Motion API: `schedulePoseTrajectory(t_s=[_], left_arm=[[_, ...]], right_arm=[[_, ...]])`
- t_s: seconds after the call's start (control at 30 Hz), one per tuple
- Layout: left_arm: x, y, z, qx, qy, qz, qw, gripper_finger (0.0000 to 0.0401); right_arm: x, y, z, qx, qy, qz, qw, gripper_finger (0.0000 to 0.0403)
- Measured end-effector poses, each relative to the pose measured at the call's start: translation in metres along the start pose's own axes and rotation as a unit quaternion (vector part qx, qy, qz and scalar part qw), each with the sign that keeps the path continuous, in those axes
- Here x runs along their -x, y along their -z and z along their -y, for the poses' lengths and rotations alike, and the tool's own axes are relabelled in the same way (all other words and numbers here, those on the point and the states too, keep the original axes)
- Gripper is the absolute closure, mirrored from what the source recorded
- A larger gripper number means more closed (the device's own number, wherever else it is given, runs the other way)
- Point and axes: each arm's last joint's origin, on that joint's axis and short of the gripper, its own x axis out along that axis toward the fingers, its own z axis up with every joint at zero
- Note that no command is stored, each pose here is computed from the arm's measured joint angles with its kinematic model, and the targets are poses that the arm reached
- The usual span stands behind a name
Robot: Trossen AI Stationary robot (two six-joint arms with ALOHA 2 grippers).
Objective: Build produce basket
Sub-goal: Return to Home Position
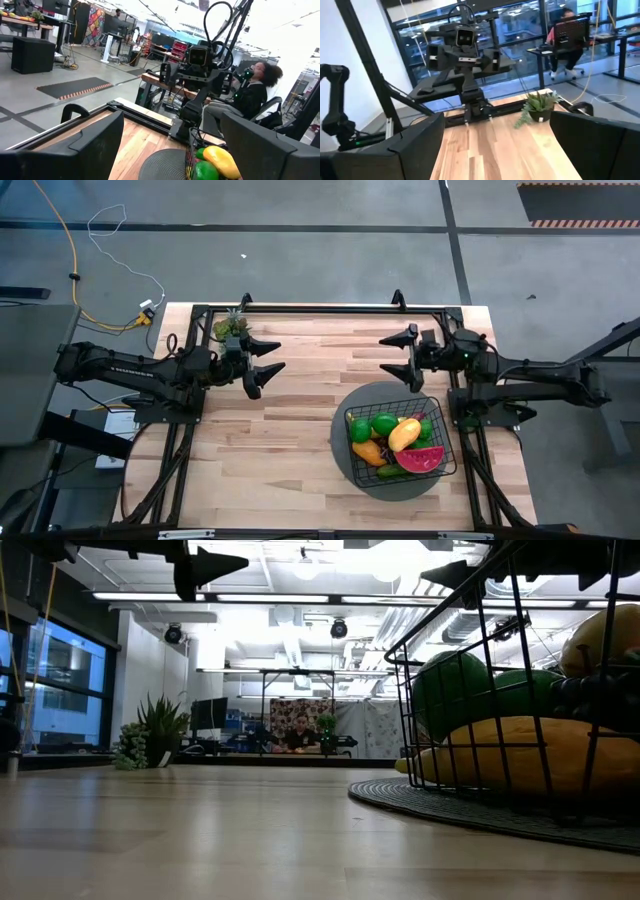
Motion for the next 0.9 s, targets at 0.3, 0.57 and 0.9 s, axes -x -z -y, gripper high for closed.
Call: schedulePoseTrajectory(t_s=[0.3,0.57,0.9], left_arm=[[0.0000,0.0000,0.0000,0.000,0.000,0.000,1.000,0.0078],[0.0000,0.0004,-0.0002,-0.001,-0.001,-0.002,1.000,0.0085],[0.0021,0.0004,0.0042,-0.011,0.052,-0.015,0.998,0.0294]], right_arm=[[0.0000,0.0018,0.0001,0.008,-0.001,-0.009,1.000,0.0057],[0.0000,0.0018,0.0001,0.011,-0.001,-0.010,1.000,0.0057],[0.0000,0.0018,0.0001,0.011,-0.001,-0.010,1.000,0.0057]])
